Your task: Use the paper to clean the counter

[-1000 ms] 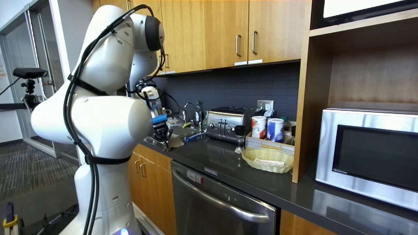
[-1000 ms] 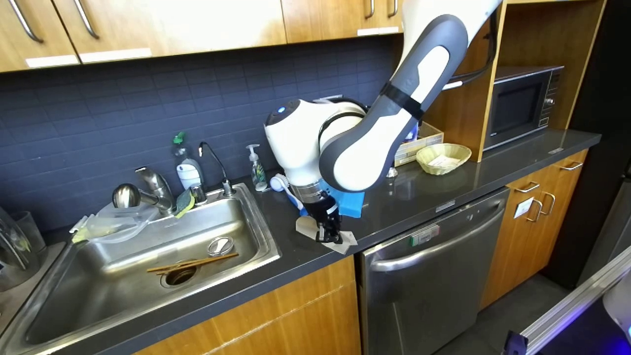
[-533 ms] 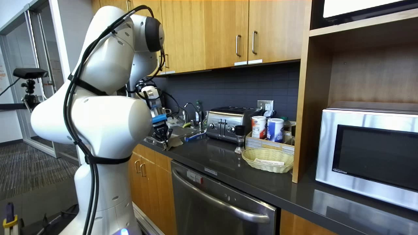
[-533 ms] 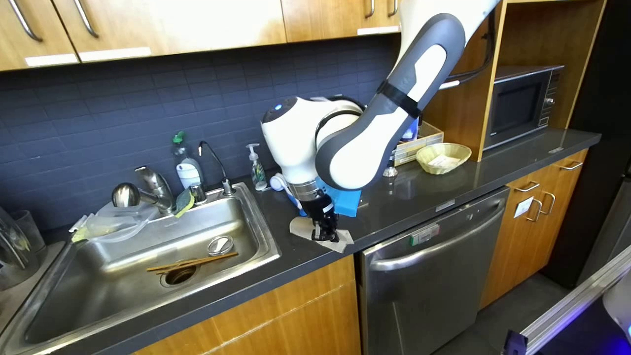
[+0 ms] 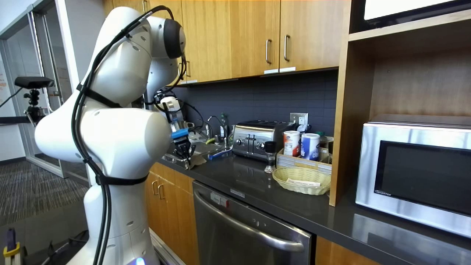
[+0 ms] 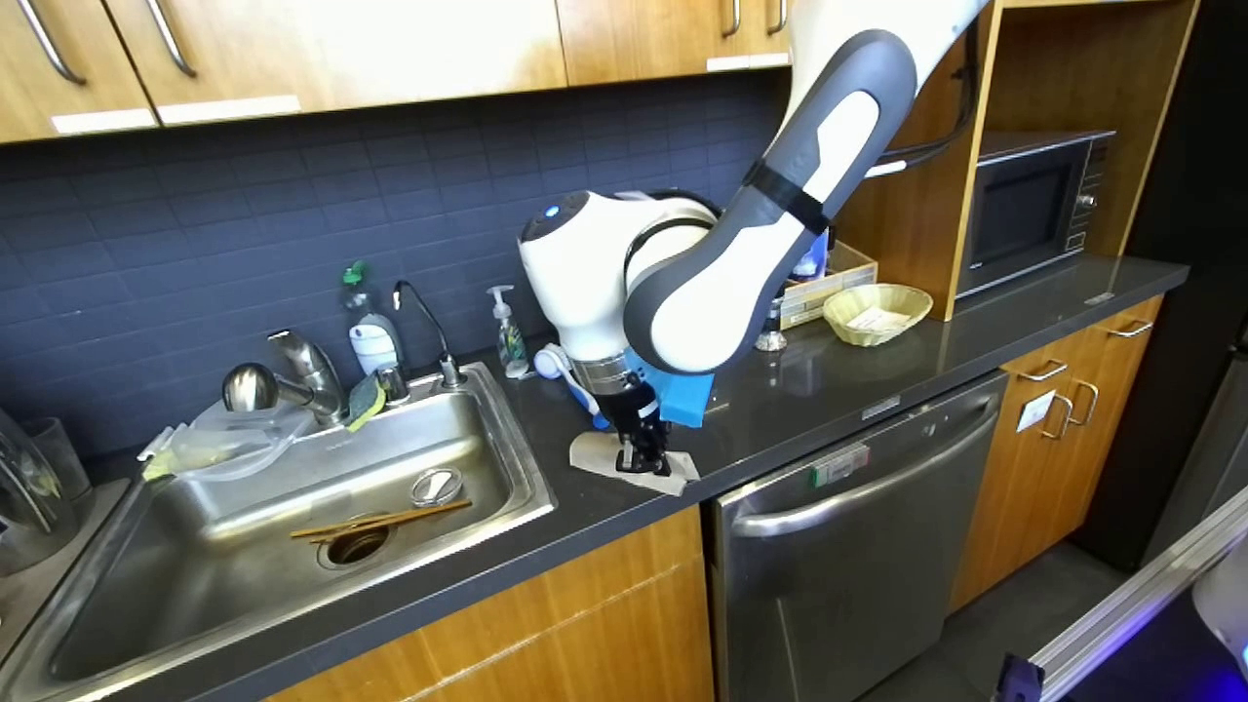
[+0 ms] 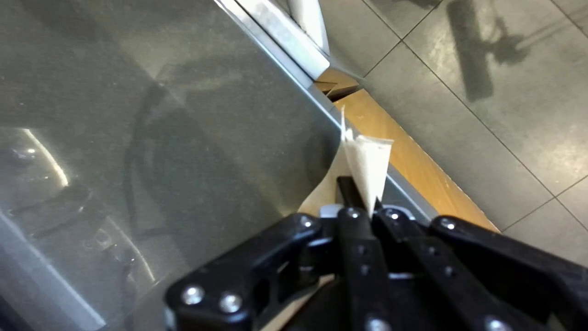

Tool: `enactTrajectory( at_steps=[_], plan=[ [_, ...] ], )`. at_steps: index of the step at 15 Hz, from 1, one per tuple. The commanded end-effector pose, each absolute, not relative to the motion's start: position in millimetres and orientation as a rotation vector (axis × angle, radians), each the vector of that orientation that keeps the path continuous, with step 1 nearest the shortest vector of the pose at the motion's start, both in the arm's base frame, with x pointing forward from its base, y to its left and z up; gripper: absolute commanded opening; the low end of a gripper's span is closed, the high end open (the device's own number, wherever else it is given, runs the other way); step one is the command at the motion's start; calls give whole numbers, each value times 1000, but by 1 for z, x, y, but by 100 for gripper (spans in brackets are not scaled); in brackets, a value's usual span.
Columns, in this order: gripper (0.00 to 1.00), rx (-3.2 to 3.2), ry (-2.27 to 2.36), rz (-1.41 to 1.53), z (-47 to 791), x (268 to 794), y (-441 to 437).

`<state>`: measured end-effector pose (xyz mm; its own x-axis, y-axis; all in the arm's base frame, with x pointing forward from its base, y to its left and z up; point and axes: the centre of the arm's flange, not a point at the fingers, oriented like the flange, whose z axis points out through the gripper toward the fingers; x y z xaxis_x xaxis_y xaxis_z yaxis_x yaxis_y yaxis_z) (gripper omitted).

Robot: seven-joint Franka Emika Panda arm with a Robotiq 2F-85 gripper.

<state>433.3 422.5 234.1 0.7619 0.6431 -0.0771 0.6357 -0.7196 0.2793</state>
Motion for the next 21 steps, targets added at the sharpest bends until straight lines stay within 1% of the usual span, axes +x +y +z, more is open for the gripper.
enactTrajectory(
  at_steps=[1,9,10,16,21],
  plan=[
    [2,2674,982,38,234,434,422],
    [2,2678,967,39,234,436,420],
    [1,2678,967,39,234,436,420],
    [1,2723,900,82,229,452,392],
    [1,2713,947,93,226,457,412]
  ],
)
